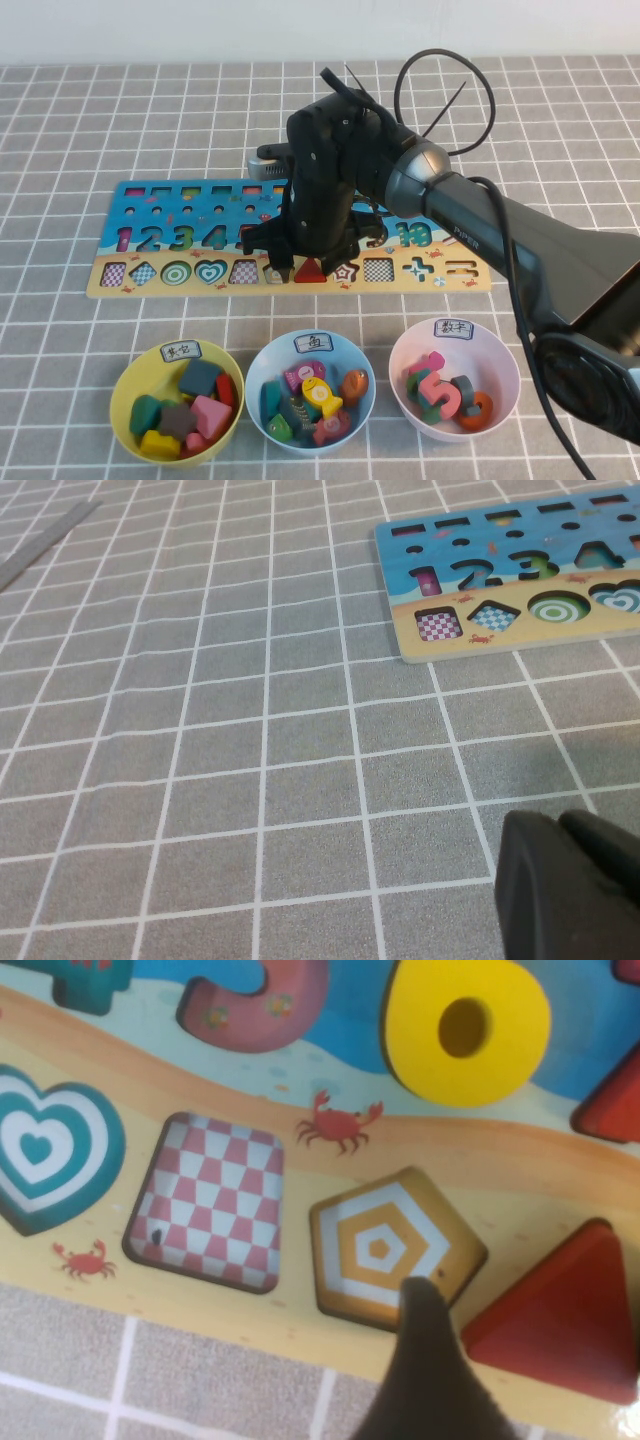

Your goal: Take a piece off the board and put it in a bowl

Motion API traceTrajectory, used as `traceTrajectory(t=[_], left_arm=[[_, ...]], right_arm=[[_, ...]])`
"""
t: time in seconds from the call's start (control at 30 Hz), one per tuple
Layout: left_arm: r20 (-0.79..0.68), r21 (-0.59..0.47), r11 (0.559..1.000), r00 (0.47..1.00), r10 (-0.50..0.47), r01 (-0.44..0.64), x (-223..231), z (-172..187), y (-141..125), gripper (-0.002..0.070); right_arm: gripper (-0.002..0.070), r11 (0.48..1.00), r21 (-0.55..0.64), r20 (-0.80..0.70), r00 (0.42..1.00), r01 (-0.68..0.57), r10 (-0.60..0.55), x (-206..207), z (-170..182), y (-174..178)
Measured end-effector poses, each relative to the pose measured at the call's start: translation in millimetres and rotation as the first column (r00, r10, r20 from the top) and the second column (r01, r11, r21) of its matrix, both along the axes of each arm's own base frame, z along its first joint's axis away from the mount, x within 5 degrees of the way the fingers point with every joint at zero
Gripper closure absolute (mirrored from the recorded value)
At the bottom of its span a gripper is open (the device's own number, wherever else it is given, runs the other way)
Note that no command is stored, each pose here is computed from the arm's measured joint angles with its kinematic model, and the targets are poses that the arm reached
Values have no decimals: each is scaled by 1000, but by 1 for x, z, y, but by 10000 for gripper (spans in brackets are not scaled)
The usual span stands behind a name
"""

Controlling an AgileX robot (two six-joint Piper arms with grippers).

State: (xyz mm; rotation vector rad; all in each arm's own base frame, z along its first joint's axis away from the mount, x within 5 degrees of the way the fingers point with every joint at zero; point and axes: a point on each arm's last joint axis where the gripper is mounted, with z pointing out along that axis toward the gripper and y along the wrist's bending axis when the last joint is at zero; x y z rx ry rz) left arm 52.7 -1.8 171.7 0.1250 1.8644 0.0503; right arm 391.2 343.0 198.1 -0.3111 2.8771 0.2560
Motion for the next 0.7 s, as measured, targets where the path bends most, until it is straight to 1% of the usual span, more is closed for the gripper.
traceTrajectory(t=[0.27,0.47,0.7], left_arm=[[0,0,1000,1000,0,0,0,0,0,679],[0,0,1000,1000,0,0,0,0,0,679],[0,0,1000,1000,0,0,0,0,0,679]], right_arm=[[283,1000,-2,1,1000,-7,7,0,0,0],[283,994,-13,37,994,-106,107,-1,10,-1],[283,969,-48,59,968,-242,245,-1,10,-1]])
